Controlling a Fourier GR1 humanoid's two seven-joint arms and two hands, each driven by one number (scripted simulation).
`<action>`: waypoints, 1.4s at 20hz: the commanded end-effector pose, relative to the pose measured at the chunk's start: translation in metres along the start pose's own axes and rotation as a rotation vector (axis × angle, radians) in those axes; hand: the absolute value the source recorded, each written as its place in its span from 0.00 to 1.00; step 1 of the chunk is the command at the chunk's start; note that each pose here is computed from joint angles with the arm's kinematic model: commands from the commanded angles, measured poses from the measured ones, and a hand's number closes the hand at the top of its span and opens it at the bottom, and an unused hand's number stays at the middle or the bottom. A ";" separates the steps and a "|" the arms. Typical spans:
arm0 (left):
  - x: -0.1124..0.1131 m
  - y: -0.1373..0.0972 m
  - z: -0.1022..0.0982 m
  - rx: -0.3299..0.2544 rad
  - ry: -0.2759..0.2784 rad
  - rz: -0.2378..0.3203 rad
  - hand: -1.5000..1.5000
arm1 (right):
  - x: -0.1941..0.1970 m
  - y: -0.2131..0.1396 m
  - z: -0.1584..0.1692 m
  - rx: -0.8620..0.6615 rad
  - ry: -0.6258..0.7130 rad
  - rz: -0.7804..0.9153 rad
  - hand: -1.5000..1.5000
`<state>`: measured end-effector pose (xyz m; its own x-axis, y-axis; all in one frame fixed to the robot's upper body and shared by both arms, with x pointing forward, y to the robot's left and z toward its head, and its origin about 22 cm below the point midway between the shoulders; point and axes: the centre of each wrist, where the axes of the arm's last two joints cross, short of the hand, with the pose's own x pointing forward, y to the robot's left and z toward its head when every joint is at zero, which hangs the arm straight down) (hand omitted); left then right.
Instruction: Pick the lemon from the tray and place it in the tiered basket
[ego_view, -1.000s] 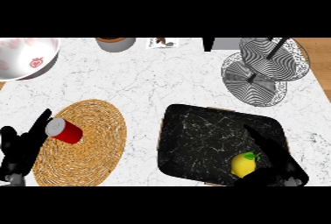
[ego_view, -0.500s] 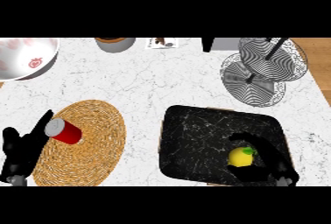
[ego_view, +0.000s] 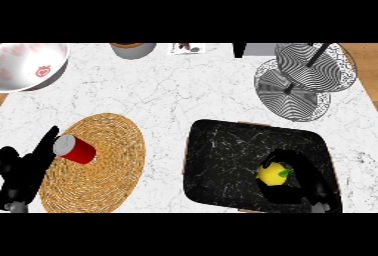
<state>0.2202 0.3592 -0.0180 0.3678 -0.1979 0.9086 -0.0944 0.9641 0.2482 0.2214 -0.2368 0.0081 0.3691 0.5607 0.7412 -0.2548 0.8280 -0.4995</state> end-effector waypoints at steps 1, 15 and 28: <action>-0.005 0.002 0.006 -0.003 -0.001 -0.006 0.50 | -0.002 -0.009 0.018 -0.048 -0.002 -0.023 1.00; 0.005 -0.008 -0.006 -0.026 0.019 -0.007 0.50 | 0.166 0.094 0.082 -0.481 -0.279 0.517 1.00; -0.012 -0.007 -0.007 -0.009 0.008 -0.005 0.50 | 0.249 0.088 0.090 -0.705 -0.323 0.387 1.00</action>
<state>0.2225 0.3552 -0.0221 0.3699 -0.2001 0.9073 -0.0810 0.9659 0.2461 0.2041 -0.0342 0.1758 -0.0496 0.9069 0.4183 0.3133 0.4118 -0.8557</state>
